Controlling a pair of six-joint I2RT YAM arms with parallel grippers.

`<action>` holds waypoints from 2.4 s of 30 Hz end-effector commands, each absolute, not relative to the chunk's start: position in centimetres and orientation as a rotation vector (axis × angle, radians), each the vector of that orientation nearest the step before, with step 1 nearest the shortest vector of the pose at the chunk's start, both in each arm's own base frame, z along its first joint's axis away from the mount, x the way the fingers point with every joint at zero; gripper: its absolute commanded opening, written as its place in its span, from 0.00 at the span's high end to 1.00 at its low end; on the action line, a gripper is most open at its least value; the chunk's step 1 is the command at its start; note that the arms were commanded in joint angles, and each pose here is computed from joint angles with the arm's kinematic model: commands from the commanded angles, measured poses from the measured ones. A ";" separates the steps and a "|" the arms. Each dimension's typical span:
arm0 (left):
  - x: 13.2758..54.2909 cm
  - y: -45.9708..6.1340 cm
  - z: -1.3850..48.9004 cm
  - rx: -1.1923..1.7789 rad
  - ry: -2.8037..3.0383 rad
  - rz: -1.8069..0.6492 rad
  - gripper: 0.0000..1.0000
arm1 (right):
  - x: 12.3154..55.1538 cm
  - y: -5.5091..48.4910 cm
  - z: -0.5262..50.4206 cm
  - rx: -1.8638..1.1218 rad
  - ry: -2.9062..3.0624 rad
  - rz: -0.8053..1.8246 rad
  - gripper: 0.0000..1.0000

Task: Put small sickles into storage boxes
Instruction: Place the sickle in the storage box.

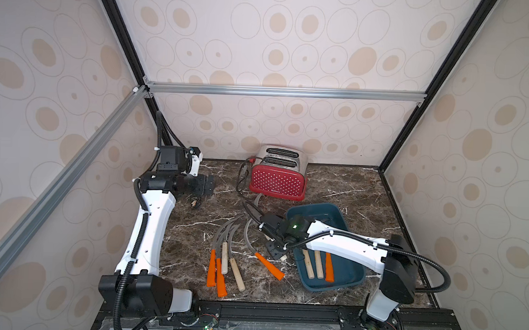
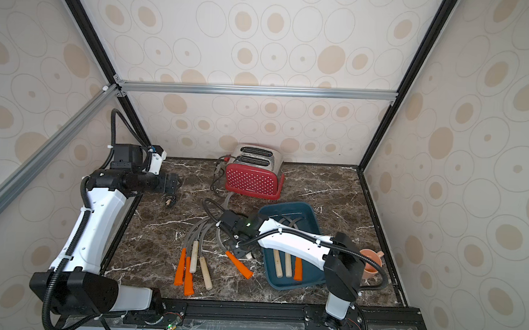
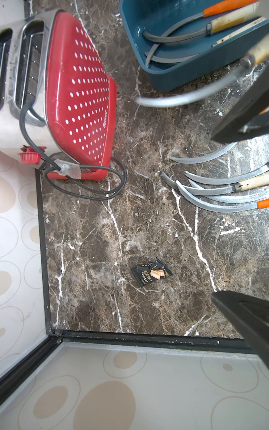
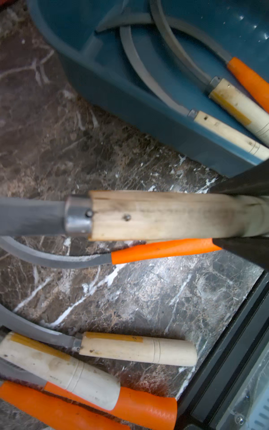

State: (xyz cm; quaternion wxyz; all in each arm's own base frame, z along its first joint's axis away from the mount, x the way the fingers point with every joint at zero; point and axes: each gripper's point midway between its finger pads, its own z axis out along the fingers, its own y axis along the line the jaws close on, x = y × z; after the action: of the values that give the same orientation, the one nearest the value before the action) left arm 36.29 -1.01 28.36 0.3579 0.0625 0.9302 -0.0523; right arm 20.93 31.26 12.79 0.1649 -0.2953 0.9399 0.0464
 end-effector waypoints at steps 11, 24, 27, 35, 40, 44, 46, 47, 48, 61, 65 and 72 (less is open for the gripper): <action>36.1 -1.8 27.5 0.264 2.414 -0.178 0.01 | 19.6 20.9 13.4 -0.496 2.757 0.109 0.94; 35.7 -2.7 27.2 0.295 2.410 -0.245 0.01 | 17.0 16.4 10.0 -0.285 2.841 0.075 0.93; 35.6 -3.0 27.2 0.309 2.409 -0.260 0.01 | 16.9 16.2 9.2 -0.262 2.863 0.066 0.93; 35.3 -3.2 27.1 0.330 2.417 -0.277 0.01 | 17.0 16.6 7.0 -0.250 2.914 0.087 0.93; 35.2 -3.3 27.2 0.337 2.415 -0.278 0.01 | 17.1 16.8 6.1 -0.255 2.950 0.073 0.92; 35.1 -3.4 26.9 0.339 2.424 -0.286 0.01 | 17.2 16.8 5.4 -0.254 2.971 0.045 0.91; 35.1 -3.4 26.8 0.342 2.428 -0.288 0.01 | 17.2 16.8 5.2 -0.249 2.979 0.045 0.91; 35.0 -3.4 26.7 0.342 2.429 -0.291 0.01 | 17.2 16.8 5.1 -0.248 2.984 0.048 0.91; 35.0 -3.5 26.7 0.346 2.431 -0.293 0.01 | 17.1 16.8 5.0 -0.248 2.991 0.048 0.91; 34.9 -3.5 26.6 0.354 2.433 -0.293 0.01 | 17.3 16.8 4.3 -0.233 3.029 0.021 0.85; 34.9 -3.4 26.5 0.356 2.436 -0.291 0.01 | 17.4 16.7 4.4 -0.234 3.033 0.007 0.76; 35.0 -3.6 26.5 0.354 2.437 -0.303 0.01 | 17.6 16.7 4.7 -0.237 3.024 0.004 0.63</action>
State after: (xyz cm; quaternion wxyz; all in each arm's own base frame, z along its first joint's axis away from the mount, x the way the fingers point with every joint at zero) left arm 35.47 -3.48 26.92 0.3372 0.1236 0.9268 -0.1098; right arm 17.19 16.93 4.34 0.0530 -0.0849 0.9949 0.0103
